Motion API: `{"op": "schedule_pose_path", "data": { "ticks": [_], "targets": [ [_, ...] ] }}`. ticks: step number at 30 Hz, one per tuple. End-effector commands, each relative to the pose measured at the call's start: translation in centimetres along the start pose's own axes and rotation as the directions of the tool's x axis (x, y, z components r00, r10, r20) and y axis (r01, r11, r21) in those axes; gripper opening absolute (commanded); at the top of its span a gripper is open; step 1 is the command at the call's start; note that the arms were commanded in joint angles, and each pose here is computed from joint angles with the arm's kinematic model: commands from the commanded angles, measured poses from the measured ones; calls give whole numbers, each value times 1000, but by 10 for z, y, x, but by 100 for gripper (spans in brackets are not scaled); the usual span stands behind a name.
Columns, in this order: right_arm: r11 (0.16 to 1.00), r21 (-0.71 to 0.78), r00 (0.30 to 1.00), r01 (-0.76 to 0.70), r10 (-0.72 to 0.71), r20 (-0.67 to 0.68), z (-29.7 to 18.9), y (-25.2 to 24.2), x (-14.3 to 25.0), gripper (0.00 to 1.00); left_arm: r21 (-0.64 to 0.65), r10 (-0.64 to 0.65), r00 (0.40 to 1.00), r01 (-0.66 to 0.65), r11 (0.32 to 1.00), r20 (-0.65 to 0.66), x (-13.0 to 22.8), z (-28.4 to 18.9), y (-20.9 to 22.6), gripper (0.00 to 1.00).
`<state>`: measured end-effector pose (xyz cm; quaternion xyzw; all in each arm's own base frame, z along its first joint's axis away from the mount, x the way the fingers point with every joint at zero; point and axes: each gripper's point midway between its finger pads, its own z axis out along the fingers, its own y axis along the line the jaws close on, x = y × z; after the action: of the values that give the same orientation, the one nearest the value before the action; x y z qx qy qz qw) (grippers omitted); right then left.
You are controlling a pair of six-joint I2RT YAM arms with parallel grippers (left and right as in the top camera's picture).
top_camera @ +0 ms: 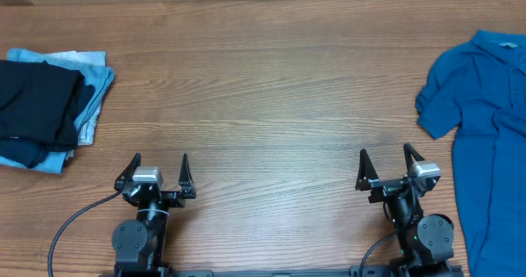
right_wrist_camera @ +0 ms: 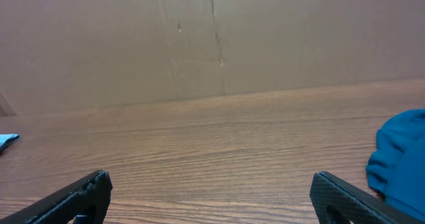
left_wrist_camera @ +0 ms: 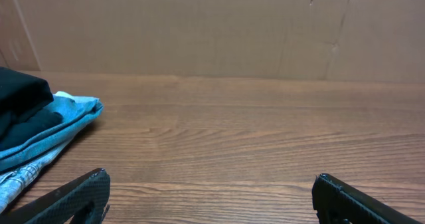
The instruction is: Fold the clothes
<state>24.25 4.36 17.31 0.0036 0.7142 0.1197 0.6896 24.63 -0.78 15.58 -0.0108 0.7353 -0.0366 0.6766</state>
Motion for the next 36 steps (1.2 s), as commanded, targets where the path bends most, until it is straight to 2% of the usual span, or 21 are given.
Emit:
{"op": "schedule_pose_path", "data": {
  "ticks": [1,18,20,22,24,26,29,33,36],
  "targets": [
    [1000,11,1000,3,-3,6,0,-2,1,100,-1,27,1000,-27,1000,5,0,0,0,100],
    [1000,-4,1000,3,-3,1,0,0,2,100,-1,27,1000,-27,1000,5,0,0,0,100],
    [1000,28,1000,1,-2,10,0,-6,0,100,-1,27,1000,-27,1000,5,0,0,0,100],
    [998,15,998,-64,63,19,-1,-3,-5,100,-1,27,1000,-27,1000,5,0,0,0,100],
    [995,37,995,-89,88,43,-7,-3,-29,100,-1,27,1000,-27,1000,5,0,0,0,100],
    [970,127,977,-206,196,87,-19,-15,-65,100,-1,27,1000,-27,1000,5,0,0,0,100],
    [965,146,975,-216,206,81,-27,-7,-128,100,-1,27,1000,-27,1000,5,0,0,0,100],
    [951,267,978,-156,187,-94,0,-7,-173,100,-1,27,1000,-27,1000,5,0,0,0,100],
    [948,315,946,-40,137,-293,34,-7,-172,100,-1,27,1000,-27,1000,5,0,0,0,100]
  ]
}}
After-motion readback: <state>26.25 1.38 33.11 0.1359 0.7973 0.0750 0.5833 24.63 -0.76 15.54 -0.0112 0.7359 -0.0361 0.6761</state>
